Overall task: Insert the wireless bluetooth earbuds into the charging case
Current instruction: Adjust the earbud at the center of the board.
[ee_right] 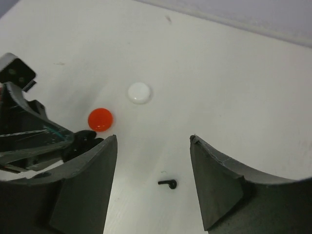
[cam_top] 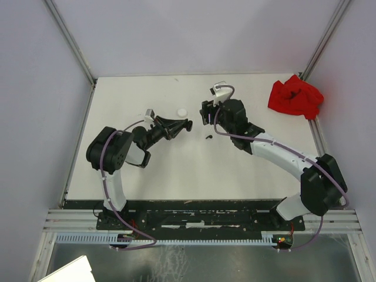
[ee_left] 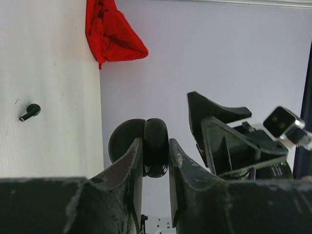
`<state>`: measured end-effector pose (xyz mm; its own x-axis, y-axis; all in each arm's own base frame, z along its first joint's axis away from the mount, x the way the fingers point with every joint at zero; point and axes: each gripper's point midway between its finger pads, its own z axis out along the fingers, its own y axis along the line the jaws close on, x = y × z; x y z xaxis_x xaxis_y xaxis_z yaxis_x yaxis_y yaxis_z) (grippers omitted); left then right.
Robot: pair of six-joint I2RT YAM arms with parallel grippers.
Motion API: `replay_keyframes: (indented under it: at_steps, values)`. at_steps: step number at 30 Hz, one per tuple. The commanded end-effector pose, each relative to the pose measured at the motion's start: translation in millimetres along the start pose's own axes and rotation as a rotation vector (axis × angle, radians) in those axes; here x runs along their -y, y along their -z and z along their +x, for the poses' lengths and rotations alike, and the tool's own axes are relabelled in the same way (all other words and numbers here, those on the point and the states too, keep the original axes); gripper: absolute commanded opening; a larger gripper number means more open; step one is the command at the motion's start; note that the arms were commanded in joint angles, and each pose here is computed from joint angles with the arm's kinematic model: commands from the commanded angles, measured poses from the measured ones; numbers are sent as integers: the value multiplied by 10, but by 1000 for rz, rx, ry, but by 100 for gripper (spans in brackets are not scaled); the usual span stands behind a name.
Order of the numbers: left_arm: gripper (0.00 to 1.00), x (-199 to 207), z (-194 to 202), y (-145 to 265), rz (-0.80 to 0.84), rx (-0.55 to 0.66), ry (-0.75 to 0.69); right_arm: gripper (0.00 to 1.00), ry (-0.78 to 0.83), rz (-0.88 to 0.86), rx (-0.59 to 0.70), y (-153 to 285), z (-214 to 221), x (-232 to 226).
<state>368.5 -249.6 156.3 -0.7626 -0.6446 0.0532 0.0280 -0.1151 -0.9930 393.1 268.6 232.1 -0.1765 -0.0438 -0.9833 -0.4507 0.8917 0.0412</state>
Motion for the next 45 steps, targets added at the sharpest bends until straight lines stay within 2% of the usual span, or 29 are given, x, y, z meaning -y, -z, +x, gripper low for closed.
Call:
replay_keyframes:
  at_steps: [1, 7, 16, 45]
  values:
    - [3, 313, 46, -29, 79, -29, -161, 69, -100, 208, -420, 199, 744, 528]
    - [3, 314, 12, 30, 81, -8, -168, 70, -134, 208, -616, 166, 1177, 584]
    - [3, 360, 6, 90, 99, -5, -175, 70, -72, 266, -748, 85, 1636, 701]
    - [3, 308, -29, 88, 101, -5, -160, 70, -72, 239, -821, -88, 2007, 639]
